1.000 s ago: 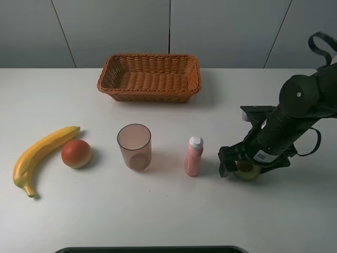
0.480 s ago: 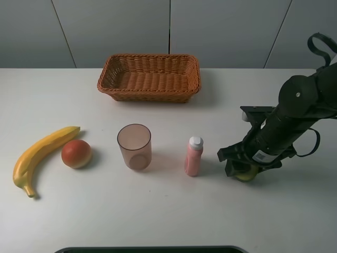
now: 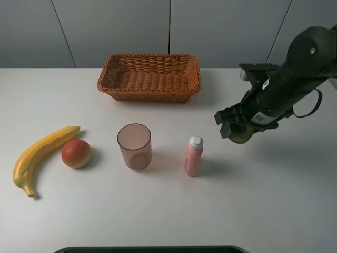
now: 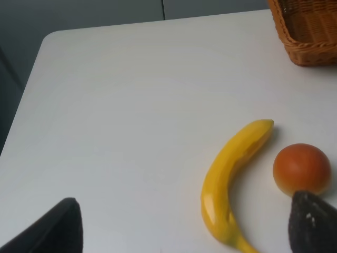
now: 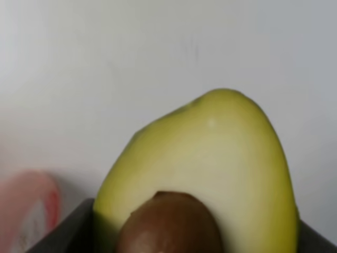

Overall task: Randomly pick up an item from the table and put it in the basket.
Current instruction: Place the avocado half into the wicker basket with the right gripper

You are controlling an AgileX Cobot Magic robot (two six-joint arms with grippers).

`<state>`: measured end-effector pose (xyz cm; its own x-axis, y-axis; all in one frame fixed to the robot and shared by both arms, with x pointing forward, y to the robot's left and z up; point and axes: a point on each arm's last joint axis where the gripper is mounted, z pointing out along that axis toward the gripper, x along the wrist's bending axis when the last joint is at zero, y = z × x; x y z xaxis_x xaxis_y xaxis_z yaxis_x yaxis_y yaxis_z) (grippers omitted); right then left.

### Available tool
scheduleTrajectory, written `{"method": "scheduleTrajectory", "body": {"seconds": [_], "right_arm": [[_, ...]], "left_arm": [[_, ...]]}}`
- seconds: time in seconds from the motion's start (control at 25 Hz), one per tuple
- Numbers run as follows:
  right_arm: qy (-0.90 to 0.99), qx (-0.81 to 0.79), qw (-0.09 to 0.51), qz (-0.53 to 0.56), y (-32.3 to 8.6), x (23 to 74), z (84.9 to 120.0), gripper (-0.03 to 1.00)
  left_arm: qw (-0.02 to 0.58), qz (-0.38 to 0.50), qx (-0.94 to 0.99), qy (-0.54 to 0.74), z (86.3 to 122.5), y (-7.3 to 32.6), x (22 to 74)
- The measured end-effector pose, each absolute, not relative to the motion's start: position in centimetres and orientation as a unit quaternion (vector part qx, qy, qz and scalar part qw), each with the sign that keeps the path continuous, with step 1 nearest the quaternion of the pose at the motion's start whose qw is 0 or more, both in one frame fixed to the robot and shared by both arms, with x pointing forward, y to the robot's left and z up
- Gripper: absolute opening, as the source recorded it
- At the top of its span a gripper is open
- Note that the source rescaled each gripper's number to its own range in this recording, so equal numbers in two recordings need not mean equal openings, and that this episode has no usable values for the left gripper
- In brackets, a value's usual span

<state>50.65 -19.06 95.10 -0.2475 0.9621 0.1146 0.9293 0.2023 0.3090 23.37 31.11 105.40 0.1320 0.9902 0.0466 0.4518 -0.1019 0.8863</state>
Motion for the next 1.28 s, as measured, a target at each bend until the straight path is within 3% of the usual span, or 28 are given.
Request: {"method": "scheduleTrajectory", "body": {"seconds": [0.28, 0.44, 0.64, 1.04, 1.28], "right_arm": [[0.787, 0.51, 0.168, 0.304, -16.3, 56.4, 106.2, 0.01], [0.795, 0.455, 0.208, 0.343, -13.8, 58.8, 109.2, 0.01], [0.804, 0.432, 0.211, 0.349, -10.7, 62.2, 106.9, 0.01], [0.831, 0.449, 0.151, 0.29, -7.7, 66.3, 95.8, 0.01], [0.835, 0.447, 0.149, 0.285, -7.5, 66.7, 94.6, 0.01]], "left_arm": [[0.377, 0.357, 0.651, 0.554, 105.4, 31.1, 23.4], [0.377, 0.357, 0.651, 0.554, 105.4, 31.1, 23.4], [0.377, 0.357, 0.651, 0.554, 105.4, 31.1, 23.4], [0.377, 0.357, 0.651, 0.554, 105.4, 31.1, 23.4], [0.377, 0.357, 0.651, 0.554, 105.4, 31.1, 23.4]]}}
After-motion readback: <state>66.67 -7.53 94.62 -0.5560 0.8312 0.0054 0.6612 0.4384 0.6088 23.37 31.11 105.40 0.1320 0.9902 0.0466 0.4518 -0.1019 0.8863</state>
